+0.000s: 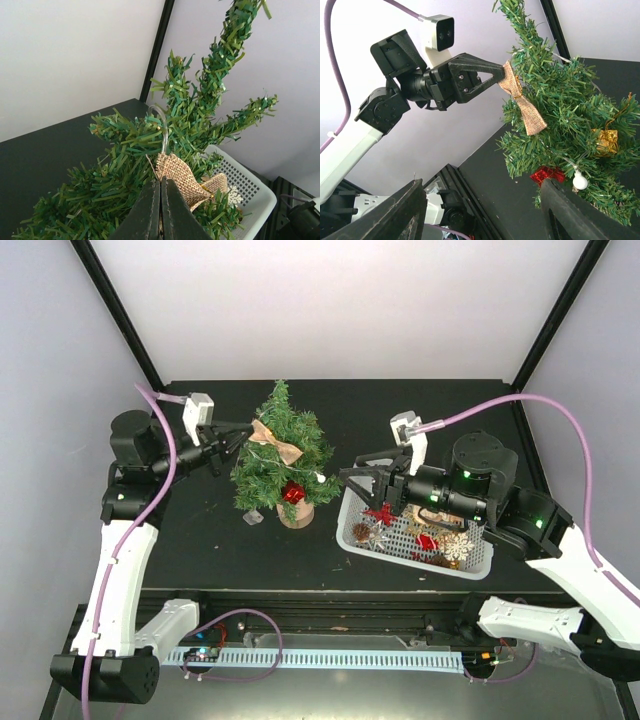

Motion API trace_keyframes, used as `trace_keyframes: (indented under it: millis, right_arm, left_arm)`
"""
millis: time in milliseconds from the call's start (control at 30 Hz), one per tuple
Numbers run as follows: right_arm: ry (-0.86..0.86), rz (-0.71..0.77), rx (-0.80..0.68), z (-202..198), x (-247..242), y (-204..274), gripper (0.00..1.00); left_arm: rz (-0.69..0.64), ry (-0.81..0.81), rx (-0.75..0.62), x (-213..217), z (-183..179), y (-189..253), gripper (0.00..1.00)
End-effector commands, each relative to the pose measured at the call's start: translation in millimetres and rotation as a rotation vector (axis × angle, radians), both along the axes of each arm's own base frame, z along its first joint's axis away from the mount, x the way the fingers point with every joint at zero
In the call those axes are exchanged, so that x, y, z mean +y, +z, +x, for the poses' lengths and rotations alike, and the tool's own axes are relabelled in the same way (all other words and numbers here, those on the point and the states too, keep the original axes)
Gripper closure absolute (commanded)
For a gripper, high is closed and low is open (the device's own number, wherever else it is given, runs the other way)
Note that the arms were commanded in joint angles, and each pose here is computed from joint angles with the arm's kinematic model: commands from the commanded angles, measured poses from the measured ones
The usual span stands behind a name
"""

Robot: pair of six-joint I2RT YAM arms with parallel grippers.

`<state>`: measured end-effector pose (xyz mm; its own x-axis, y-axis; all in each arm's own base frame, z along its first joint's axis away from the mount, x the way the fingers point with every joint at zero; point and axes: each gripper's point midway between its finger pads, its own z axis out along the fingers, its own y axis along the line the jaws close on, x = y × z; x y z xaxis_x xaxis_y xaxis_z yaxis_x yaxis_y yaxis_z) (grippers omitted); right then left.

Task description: Decorate the small christmas tree

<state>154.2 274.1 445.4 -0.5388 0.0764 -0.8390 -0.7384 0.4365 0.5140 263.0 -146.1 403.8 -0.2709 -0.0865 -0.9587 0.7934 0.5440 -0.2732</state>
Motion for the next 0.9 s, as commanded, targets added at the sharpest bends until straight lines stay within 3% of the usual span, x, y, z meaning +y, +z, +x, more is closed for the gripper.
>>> trace_keyframes:
  millis: [0,400,767,867]
  right_arm:
    - [-0.002,0.032,-0.011,-1.0,-2.7,6.6,0.37]
    - [0.006,0.028,-0.010,-0.1,0.4,3.2,0.37]
    - [0.008,0.033,-0.011,-0.5,0.4,4.6,0.37]
    - [0.008,0.037,-0.012,-0.8,-0.3,6.6,0.37]
  left_arm:
    - [0.017,-0.001,0.006,-0.5,-4.8,-5.6,0.98]
    - [0.043,0.002,0.028,0.5,-8.9,-14.0,0.97]
    - [0.051,0.006,0.033,0.7,-7.9,-13.9,0.76]
    - [0.060,0.022,0.024,2.6,-6.6,-10.4,0.67]
